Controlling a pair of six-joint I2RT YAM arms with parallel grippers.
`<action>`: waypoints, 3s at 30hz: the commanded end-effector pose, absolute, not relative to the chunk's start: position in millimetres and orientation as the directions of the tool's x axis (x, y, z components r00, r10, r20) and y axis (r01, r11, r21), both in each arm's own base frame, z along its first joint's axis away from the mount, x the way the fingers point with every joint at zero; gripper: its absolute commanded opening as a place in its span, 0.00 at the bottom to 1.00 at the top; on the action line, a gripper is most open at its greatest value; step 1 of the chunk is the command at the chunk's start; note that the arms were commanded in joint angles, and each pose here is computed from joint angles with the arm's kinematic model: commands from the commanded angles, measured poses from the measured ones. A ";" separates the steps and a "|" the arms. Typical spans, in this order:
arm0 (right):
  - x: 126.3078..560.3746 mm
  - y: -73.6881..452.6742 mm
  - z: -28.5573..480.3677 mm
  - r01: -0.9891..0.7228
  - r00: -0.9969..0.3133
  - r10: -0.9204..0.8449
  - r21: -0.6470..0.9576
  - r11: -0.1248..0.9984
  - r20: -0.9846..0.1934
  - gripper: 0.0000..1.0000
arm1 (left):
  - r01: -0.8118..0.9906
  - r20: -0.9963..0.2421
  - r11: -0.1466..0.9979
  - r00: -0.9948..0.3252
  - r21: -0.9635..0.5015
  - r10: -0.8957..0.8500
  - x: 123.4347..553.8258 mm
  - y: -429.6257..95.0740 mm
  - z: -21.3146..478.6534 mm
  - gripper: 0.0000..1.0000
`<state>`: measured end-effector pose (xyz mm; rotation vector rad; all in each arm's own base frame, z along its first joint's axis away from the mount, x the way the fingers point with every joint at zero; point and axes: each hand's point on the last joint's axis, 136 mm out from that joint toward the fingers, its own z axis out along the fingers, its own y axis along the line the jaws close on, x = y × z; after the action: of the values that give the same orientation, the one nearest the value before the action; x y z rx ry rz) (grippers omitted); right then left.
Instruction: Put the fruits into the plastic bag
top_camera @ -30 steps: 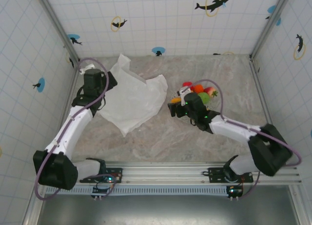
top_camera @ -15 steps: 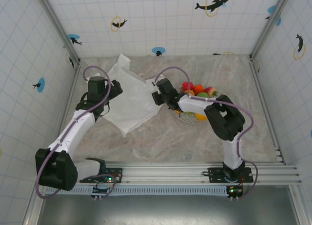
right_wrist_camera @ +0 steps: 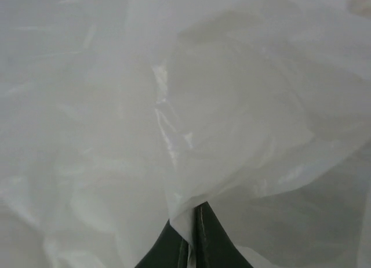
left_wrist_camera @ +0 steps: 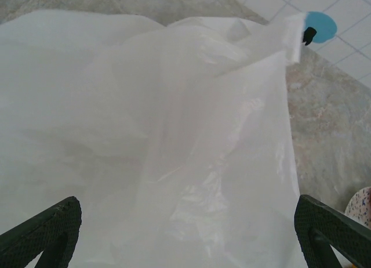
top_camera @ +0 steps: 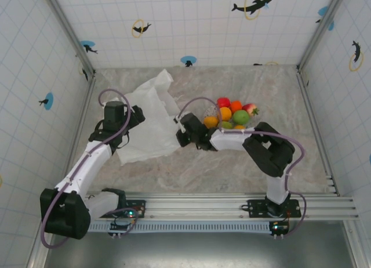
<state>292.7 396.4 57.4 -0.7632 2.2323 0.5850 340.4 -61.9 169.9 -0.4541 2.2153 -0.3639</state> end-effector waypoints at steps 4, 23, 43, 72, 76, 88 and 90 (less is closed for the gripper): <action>242.8 434.6 100.8 -0.668 -0.587 -0.104 0.408 0.623 -0.803 0.25 | -0.176 -0.625 0.909 -0.676 -0.377 -0.390 337.8 -79.0 146.2 0.96; 199.2 348.5 123.4 -0.724 -0.446 -0.126 0.274 0.633 -0.886 0.56 | -0.020 -0.631 0.999 -0.775 -0.034 -0.037 356.7 -142.8 112.5 0.98; 237.1 256.0 129.2 -0.533 -0.421 -0.074 0.180 0.827 -0.904 0.63 | 0.013 -0.670 0.972 -0.722 0.237 0.173 399.7 -157.0 118.4 0.00; 274.7 188.2 146.9 -0.364 -0.510 -0.185 0.015 0.931 -0.840 0.93 | 0.049 -0.698 0.952 -0.692 -0.302 -0.186 380.4 -126.3 197.0 0.00; 280.7 155.2 143.1 -0.275 -0.572 -0.178 -0.018 0.961 -0.801 0.93 | 0.059 -0.678 0.918 -0.693 -0.392 -0.245 385.8 -136.2 200.9 0.00; 289.5 114.8 97.3 -0.180 -0.719 -0.167 -0.051 0.982 -0.675 1.00 | 0.085 -0.595 0.856 -0.753 -0.510 -0.280 372.7 -156.9 172.7 0.00; 294.5 114.4 91.3 -0.183 -0.730 -0.183 -0.070 0.981 -0.659 1.00 | 0.086 -0.594 0.857 -0.756 -0.508 -0.276 372.1 -156.9 169.6 0.00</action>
<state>284.7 110.8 87.2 -0.2340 2.3970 0.0066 372.6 -151.5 172.4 -0.1328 2.3396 -0.6269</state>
